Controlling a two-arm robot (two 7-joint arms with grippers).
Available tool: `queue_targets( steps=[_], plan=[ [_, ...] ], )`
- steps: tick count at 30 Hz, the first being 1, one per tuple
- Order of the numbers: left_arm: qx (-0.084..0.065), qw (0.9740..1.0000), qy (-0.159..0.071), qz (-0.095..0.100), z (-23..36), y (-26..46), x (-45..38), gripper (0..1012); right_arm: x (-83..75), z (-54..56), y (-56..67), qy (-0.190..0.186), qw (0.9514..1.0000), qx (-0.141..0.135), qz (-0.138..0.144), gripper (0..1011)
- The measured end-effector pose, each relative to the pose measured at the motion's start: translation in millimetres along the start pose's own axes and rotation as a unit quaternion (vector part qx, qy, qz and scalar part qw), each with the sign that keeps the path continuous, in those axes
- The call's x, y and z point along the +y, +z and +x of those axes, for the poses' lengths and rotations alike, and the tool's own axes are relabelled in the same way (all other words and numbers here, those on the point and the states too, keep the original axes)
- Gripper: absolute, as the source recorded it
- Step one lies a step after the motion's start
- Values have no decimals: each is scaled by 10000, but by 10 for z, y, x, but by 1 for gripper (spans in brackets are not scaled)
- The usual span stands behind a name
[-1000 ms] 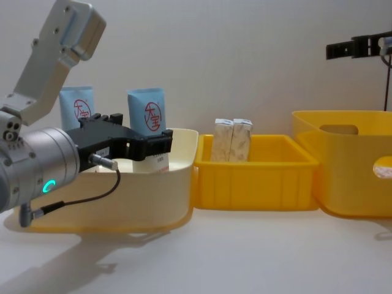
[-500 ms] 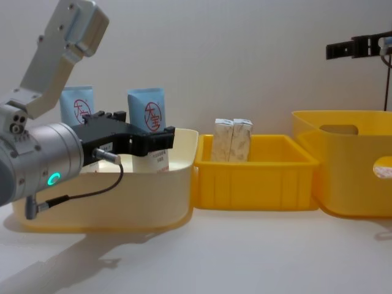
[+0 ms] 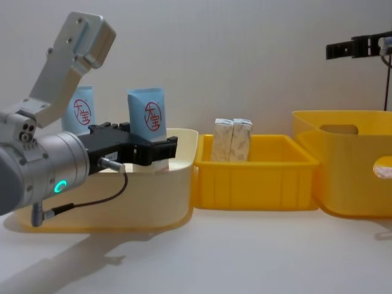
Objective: Bimanual collaborative sorting of washing and personal care products
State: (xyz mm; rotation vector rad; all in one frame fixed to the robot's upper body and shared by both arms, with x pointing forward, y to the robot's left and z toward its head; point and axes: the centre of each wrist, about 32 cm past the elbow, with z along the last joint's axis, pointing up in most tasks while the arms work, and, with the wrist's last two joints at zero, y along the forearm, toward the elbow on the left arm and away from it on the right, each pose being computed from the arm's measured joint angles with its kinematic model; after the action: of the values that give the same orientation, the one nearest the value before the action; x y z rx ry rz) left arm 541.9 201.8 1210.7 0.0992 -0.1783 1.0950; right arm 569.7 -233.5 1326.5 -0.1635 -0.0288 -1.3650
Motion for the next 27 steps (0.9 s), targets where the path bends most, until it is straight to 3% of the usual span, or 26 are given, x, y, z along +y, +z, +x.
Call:
queue_targets(
  steps=[4, 9, 16, 20, 27],
  plan=[
    [6, 10000, -8, 16, 0, -7, -7, 908, 0, 0, 0, 0, 10000, 0, 1, 1001],
    [16, 10000, -20, 35, -3, -15, -17, 715, 0, 0, 0, 0, 10000, 0, 1, 1001],
    [20, 10000, -25, 47, -4, -21, -24, 536, 0, 0, 0, 0, 10000, 0, 0, 1001],
    [24, 10000, -30, 56, -4, -25, -26, 368, 0, 0, 0, 0, 10000, 0, 0, 1001],
    [27, 10000, -33, 62, -4, -27, -29, 299, 0, 0, 0, 0, 10000, 0, 0, 1001]
  ],
)
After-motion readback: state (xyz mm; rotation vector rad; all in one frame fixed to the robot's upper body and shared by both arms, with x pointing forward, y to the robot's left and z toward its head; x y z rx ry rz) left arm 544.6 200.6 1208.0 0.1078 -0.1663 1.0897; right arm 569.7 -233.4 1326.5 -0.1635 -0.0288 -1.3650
